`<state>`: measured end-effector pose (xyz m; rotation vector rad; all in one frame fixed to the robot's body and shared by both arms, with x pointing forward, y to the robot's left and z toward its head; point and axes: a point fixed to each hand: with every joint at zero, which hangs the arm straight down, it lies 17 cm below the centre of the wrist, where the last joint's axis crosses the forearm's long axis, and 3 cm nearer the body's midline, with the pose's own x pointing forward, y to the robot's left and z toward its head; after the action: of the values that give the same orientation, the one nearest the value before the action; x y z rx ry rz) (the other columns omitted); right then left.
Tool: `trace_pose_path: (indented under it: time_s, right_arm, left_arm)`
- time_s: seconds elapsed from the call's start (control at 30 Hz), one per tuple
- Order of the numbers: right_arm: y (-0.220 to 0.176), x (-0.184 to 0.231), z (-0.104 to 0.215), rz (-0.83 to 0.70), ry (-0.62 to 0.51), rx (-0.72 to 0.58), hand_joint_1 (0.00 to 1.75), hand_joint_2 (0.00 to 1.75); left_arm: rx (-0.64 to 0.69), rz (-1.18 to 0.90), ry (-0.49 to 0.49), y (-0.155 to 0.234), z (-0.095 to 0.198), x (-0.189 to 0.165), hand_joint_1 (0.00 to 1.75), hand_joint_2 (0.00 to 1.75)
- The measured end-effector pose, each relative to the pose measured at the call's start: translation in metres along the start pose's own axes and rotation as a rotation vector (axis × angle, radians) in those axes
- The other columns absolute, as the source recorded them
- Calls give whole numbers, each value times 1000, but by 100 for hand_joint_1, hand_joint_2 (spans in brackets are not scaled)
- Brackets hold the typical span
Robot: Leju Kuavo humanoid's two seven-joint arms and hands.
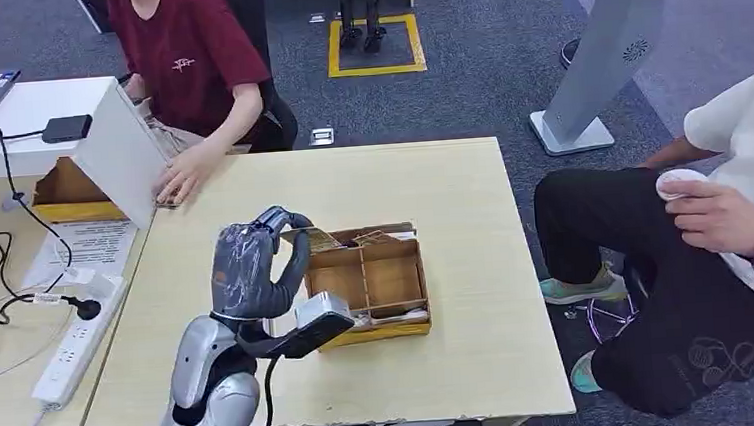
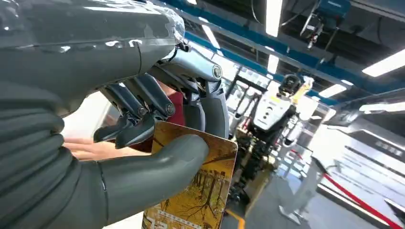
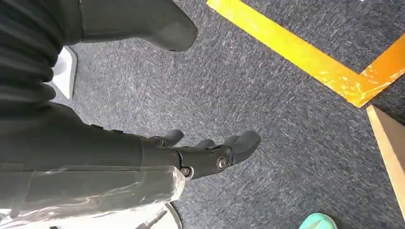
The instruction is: Pass the card to the sensor for recognition and then transmit it.
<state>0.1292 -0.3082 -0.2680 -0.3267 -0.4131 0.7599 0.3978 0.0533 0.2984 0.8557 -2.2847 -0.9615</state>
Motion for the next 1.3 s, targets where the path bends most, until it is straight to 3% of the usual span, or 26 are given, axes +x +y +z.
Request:
trace_pose_path:
  time_s: [0.17, 0.3, 0.57, 1.3]
  right_arm:
    - [-1, 1, -1, -2, 4, 1, 0, 175]
    - [-2, 4, -2, 2, -1, 6, 0, 175]
    - [-3, 5, -2, 3, 0, 8, 0, 175]
    - [-2, 6, -2, 4, -4, 9, 0, 175]
  left_arm:
    - [4, -143, 76, 5, -9, -30, 175, 175]
    - [-9, -274, 160, 4, -12, -82, 175, 175]
    - [-62, -328, 290, -6, 8, -147, 175, 175]
    - [-92, -334, 353, -13, 21, -171, 175, 175]
